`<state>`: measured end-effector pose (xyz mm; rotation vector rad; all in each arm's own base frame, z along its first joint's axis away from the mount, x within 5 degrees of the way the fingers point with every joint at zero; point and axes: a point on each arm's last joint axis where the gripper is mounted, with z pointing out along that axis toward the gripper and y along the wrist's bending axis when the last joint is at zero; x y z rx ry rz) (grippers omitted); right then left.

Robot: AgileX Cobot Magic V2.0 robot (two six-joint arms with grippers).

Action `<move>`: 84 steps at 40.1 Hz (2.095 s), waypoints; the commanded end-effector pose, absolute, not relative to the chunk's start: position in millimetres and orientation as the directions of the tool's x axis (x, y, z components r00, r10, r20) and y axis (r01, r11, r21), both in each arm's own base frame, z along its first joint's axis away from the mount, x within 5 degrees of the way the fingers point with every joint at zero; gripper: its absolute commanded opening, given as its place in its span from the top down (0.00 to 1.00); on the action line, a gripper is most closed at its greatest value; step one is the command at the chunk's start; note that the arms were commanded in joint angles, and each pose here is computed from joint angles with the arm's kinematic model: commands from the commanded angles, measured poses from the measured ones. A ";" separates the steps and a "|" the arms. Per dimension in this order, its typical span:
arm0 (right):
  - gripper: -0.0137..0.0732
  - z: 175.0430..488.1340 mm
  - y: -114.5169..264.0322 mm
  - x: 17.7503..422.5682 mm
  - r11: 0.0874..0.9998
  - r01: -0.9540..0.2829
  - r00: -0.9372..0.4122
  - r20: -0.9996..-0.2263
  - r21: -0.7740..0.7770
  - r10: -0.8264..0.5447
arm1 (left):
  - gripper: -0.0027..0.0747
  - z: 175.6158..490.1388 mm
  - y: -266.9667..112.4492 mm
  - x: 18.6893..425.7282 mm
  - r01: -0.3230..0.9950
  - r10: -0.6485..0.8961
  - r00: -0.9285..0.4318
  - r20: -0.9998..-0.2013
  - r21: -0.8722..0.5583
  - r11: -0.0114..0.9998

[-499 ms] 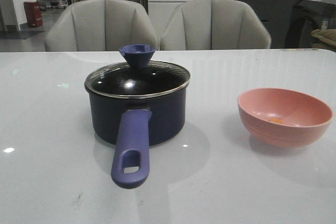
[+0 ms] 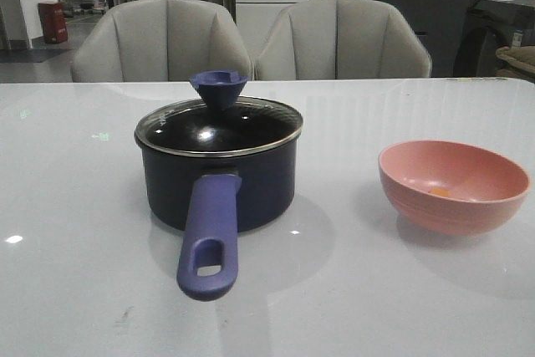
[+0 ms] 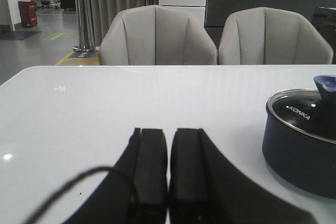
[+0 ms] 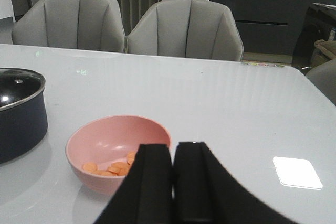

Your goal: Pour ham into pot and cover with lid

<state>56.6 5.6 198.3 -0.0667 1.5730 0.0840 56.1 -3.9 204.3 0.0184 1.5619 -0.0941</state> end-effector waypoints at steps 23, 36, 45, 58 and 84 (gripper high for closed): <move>0.66 203.6 4.6 55.3 0.996 -0.084 0.089 -0.996 0.003 0.010 | 0.82 220.0 -4.5 52.6 0.095 -0.077 0.250 -0.965 -0.054 0.994; 0.66 203.6 4.6 55.3 0.996 -0.084 0.089 -0.996 0.003 0.010 | 0.82 282.5 -3.3 45.0 0.105 -0.124 0.304 -0.945 -0.096 0.990; 0.66 203.6 4.6 55.3 0.996 -0.084 0.089 -0.996 0.003 0.010 | 0.82 319.5 -4.2 56.7 0.091 -0.114 0.166 -0.980 -0.099 0.991; 0.66 203.6 4.6 55.3 0.996 -0.084 0.089 -0.996 0.003 0.010 | 0.82 309.8 -6.3 72.9 0.080 -0.142 -0.028 -0.989 -0.144 0.986; 0.66 203.6 4.6 55.3 0.996 -0.084 0.089 -0.996 0.003 0.010 | 0.25 303.8 -16.5 85.5 0.184 -0.043 -0.102 -0.994 -0.061 0.981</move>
